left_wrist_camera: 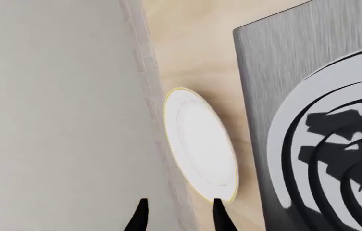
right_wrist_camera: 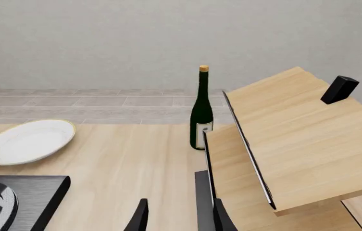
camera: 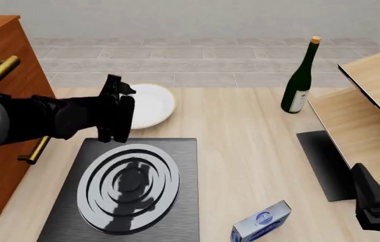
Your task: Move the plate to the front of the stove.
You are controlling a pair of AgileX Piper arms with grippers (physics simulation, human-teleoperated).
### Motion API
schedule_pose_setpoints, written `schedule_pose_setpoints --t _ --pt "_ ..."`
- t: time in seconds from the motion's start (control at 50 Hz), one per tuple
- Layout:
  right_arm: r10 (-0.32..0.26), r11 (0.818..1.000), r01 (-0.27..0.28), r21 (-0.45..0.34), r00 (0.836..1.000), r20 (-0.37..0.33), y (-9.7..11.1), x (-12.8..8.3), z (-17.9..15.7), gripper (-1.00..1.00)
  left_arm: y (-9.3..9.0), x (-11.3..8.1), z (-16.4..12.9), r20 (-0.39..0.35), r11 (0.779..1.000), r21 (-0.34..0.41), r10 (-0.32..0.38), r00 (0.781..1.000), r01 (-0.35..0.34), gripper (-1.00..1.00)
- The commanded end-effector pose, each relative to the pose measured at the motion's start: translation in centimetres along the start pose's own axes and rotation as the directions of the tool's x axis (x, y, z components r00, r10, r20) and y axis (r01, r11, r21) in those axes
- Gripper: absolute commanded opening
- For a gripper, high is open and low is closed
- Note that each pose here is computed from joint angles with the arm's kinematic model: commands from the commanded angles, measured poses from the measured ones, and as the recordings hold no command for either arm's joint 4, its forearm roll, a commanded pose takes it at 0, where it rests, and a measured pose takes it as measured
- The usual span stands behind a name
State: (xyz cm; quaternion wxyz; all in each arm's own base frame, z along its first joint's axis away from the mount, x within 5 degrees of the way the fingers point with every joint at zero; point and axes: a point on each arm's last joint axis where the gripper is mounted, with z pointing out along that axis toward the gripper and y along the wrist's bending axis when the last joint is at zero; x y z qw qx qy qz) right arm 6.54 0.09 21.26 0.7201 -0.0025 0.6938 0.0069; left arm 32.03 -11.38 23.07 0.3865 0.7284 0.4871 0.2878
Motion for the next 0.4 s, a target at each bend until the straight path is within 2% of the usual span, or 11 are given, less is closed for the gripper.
schedule_pose_setpoints --t 0.02,0.4 --pt "0.0 1.0 0.0 0.0 1.0 0.0 0.0 0.0 0.0 1.0 0.3 -0.6 -0.7 0.013 0.999 -0.053 0.016 1.0 -0.015 1.0" --pt "0.0 1.0 0.0 0.0 1.0 0.0 0.0 0.0 0.0 1.0 0.7 -1.4 -2.5 0.029 0.989 -0.147 0.037 0.999 -0.032 1.0"
